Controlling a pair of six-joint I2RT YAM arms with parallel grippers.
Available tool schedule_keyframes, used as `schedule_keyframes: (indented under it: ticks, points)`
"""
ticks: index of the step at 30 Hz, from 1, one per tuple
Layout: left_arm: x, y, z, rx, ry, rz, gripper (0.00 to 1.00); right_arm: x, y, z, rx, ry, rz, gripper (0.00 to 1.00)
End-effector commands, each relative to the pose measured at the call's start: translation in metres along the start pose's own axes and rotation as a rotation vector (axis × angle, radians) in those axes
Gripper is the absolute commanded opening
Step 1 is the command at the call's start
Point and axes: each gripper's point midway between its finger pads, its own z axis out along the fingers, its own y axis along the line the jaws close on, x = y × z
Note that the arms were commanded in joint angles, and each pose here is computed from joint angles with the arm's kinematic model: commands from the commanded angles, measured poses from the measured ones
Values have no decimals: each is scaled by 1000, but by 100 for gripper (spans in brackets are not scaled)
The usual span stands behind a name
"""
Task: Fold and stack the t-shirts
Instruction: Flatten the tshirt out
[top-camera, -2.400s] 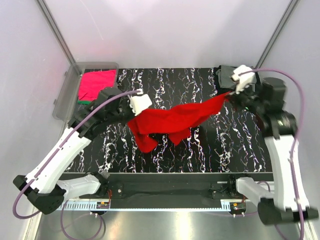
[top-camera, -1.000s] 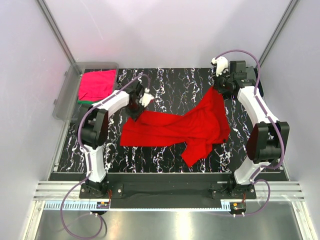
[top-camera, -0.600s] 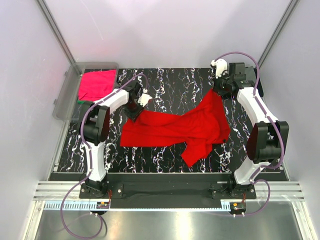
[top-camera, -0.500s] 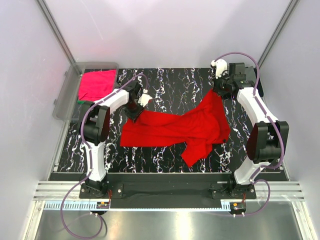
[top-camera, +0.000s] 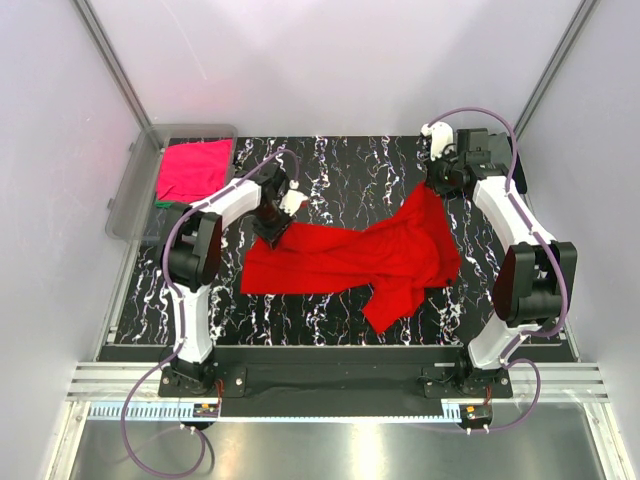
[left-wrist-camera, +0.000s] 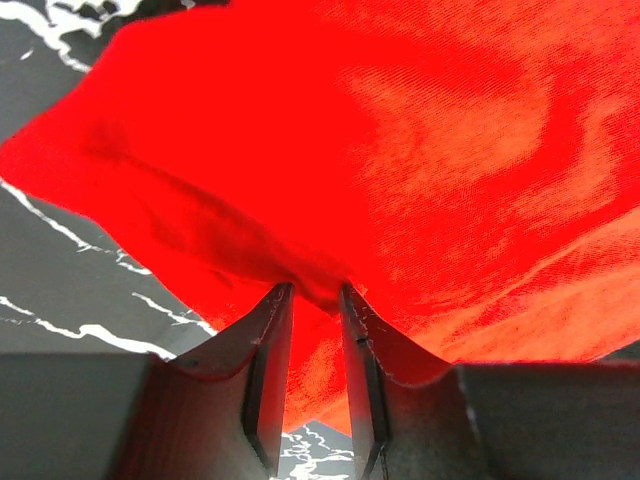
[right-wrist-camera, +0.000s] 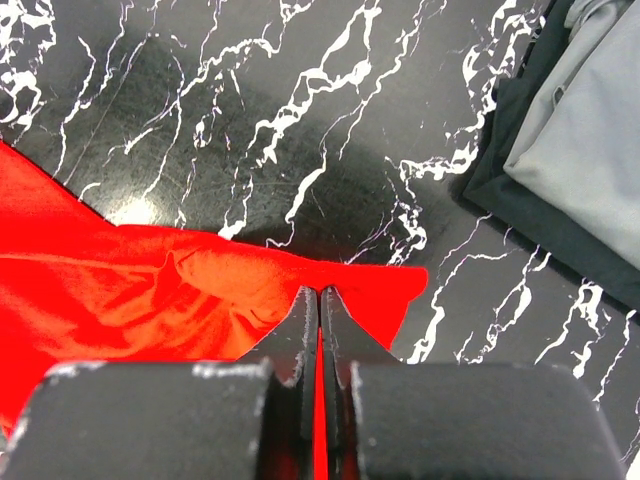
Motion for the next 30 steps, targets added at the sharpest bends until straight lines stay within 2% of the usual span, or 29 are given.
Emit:
schedule_keyframes:
  ticks: [1,4,6,7,10,13,16,22,23,25,30]
  points:
    - [-9,-14,-16,21,-47,8,31,-13,0,-9,-3,-51,-21,0]
    - [-8,-14,-15,16,-39,13,30,-11,2,-9,-5,-50,-21,0]
    - [-7,-14,-15,13,-36,13,25,-11,2,-9,-6,-52,-19,0]
    - [-6,-14,-14,14,-33,16,16,-10,3,-9,-6,-49,-19,0]
    - [-6,-14,-15,12,-34,16,0,-10,2,-8,-6,-51,-14,0]
    - [-8,-13,-21,4,-44,24,0,-11,1,-8,-1,-52,-18,0]
    - [-18,-9,-43,-36,-100,51,0,-18,-6,-13,32,-64,-11,0]
    - [-64,2,-152,-207,-361,146,0,-74,-40,-58,154,-213,100,0]
    - [-73,3,-179,-248,-426,162,0,-85,-42,-69,171,-242,101,0]
    - [-78,8,-206,-309,-471,178,0,-105,-61,-95,231,-303,101,0]
    - [-90,7,-285,-428,-640,196,0,-148,-62,-168,315,-439,39,0]
